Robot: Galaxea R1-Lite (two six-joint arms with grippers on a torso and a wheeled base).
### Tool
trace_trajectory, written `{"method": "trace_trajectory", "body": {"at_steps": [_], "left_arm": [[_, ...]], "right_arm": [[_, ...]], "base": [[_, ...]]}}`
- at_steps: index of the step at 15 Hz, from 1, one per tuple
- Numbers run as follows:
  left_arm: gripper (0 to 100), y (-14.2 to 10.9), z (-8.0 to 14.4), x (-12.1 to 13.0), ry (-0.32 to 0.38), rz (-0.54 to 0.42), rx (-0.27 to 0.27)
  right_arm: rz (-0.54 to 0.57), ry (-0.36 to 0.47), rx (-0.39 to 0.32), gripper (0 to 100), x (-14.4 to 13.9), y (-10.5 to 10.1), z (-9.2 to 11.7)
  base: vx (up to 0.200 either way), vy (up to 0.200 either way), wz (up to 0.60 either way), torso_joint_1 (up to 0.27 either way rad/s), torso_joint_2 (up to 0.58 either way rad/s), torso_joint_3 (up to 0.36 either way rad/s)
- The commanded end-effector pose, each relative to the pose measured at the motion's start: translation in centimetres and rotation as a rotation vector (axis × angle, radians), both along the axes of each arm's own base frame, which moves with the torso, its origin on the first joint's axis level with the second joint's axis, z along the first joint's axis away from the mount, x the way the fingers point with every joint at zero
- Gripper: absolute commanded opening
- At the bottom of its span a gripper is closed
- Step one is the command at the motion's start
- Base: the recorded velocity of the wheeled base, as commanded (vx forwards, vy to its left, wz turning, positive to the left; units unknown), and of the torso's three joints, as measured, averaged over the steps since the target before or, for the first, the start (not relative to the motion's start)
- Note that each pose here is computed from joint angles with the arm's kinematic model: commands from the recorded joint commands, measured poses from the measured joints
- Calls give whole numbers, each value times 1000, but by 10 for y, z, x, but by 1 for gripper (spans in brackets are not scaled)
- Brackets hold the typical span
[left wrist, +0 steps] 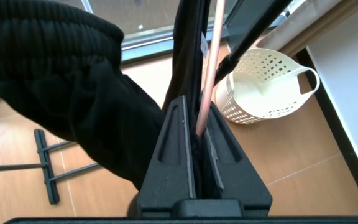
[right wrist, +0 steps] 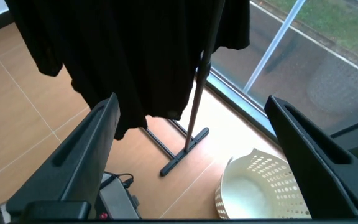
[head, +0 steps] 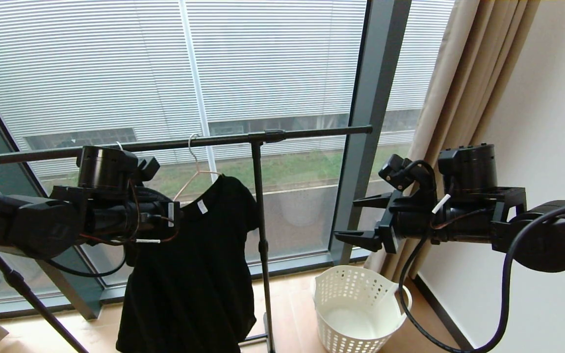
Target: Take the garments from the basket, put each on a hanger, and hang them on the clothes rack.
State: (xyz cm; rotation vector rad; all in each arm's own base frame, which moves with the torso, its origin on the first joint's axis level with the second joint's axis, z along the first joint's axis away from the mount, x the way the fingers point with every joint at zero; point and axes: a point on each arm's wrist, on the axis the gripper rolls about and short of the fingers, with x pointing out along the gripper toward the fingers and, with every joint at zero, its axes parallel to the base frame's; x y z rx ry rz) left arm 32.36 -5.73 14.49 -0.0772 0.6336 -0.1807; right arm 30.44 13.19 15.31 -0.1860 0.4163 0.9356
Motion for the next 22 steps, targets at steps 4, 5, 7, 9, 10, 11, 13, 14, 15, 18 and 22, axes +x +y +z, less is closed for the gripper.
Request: {"method": "trace_trajectory", "body": {"at_steps": [4,5,7,9,10,11,13,14,15,18,22], "left_arm": [[100,-3,-2,-3,9,-8,-1],[100,-5,1,-10,5,-21,0],[100,-9,13,-31,-26,-56,6],[100,-14,24,-63,-53,-100,2],[100,-14,27,-82,-69,-118,-1],[100,-12,31,-103,-90,-128,2],[100,-6,26,-144,-101,-157,-1],[100,-4,23,-156,-102,-171,-2],[100,1,14,-181,-104,-197,-3],[100,10,-8,-212,-73,-220,4],[100,17,-28,-232,-31,-233,15]], "right_arm": [[1,2,-1,100,1,1,-1],[1,2,-1,100,1,1,-1],[1,2,-1,100,1,1,-1],[-43,-24,-18,100,-6,-2,5],[-87,-73,-28,100,-22,-6,20],[-146,-120,-38,100,-41,-15,33],[-238,-188,-41,100,-78,-36,49],[-274,-185,-54,100,-88,-45,45],[-341,-148,-101,100,-118,-63,25],[-394,-54,-164,100,-161,-86,-14],[-452,-51,-193,100,-203,-101,-36]], "base": [[0,0,0,0,0,0],[0,0,0,0,0,0],[0,0,0,0,0,0],[0,0,0,0,0,0],[0,0,0,0,0,0],[0,0,0,0,0,0],[0,0,0,0,0,0],[0,0,0,0,0,0],[0,0,0,0,0,0],[0,0,0,0,0,0],[0,0,0,0,0,0]]}}
